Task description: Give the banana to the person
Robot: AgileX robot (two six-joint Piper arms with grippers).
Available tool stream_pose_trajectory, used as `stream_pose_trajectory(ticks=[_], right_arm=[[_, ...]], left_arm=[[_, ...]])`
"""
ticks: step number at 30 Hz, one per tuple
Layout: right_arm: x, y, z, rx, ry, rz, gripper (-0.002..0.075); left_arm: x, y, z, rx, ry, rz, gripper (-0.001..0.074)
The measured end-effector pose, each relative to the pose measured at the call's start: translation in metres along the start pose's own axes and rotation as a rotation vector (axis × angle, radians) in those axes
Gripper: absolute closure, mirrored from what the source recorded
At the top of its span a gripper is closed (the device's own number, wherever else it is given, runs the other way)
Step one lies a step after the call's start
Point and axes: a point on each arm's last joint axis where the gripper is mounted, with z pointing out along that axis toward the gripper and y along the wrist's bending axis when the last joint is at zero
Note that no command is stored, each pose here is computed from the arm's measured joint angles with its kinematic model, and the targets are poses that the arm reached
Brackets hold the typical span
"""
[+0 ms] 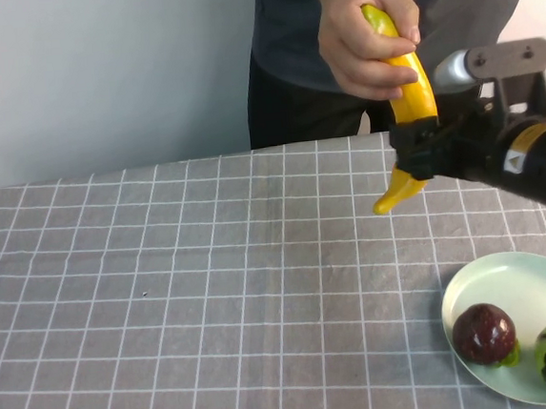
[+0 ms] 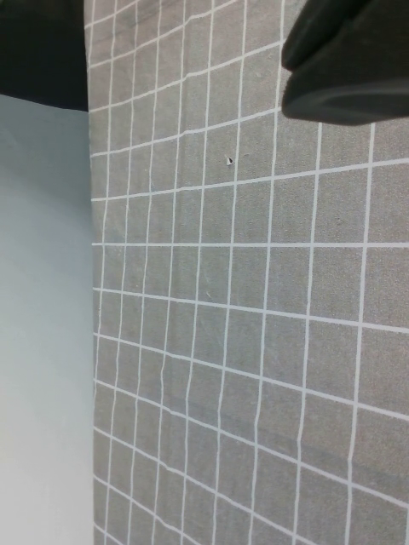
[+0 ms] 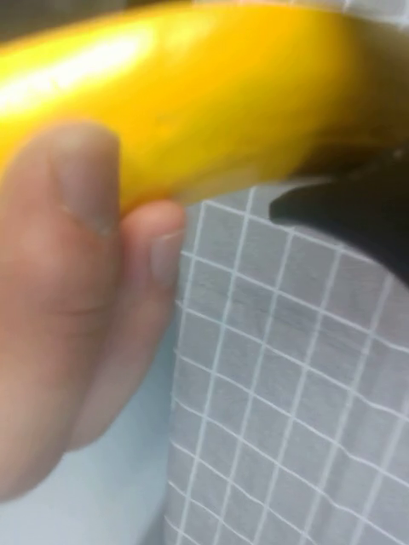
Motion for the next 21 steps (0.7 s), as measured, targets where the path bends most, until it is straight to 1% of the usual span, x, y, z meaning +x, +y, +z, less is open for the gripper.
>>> stream_pose_trajectory(ticks=[4, 6, 7, 8, 10, 12, 13, 14, 17, 21], right_arm=[[-0.013, 0.003, -0.03, 0.021, 0.045, -0.007, 0.0244], [-0.021, 0.004, -0.051, 0.036, 0.072, -0.011, 0.0267], [-0.024, 0.004, -0.061, 0.042, 0.084, -0.012, 0.0293], [-0.026, 0.005, -0.073, 0.051, 0.099, -0.014, 0.0338], [-0.03, 0.005, -0.096, 0.07, 0.129, -0.022, 0.0452], [-0.032, 0.004, -0.119, 0.09, 0.158, -0.032, 0.0597], [-0.033, 0.004, -0.128, 0.099, 0.171, -0.036, 0.0645], [-0.032, 0.003, -0.139, 0.111, 0.19, -0.038, 0.0676], [-0.029, -0.001, -0.165, 0.157, 0.252, -0.069, 0.0715], [-0.026, -0.008, -0.189, 0.235, 0.296, -0.133, 0.0728]], left_arm=[[0.0, 0.0, 0.0, 0.0, 0.0, 0.0, 0.0739], [0.0, 0.0, 0.0, 0.0, 0.0, 0.0, 0.0739], [0.0, 0.0, 0.0, 0.0, 0.0, 0.0, 0.0739], [0.0, 0.0, 0.0, 0.0, 0.0, 0.0, 0.0739], [0.0, 0.0, 0.0, 0.0, 0.0, 0.0, 0.0739], [0.0, 0.0, 0.0, 0.0, 0.0, 0.0, 0.0739], [0.0, 0.0, 0.0, 0.0, 0.0, 0.0, 0.0739], [0.0, 0.0, 0.0, 0.0, 0.0, 0.0, 0.0739], [0.0, 0.0, 0.0, 0.0, 0.0, 0.0, 0.074], [0.0, 0.0, 0.0, 0.0, 0.0, 0.0, 0.0739]])
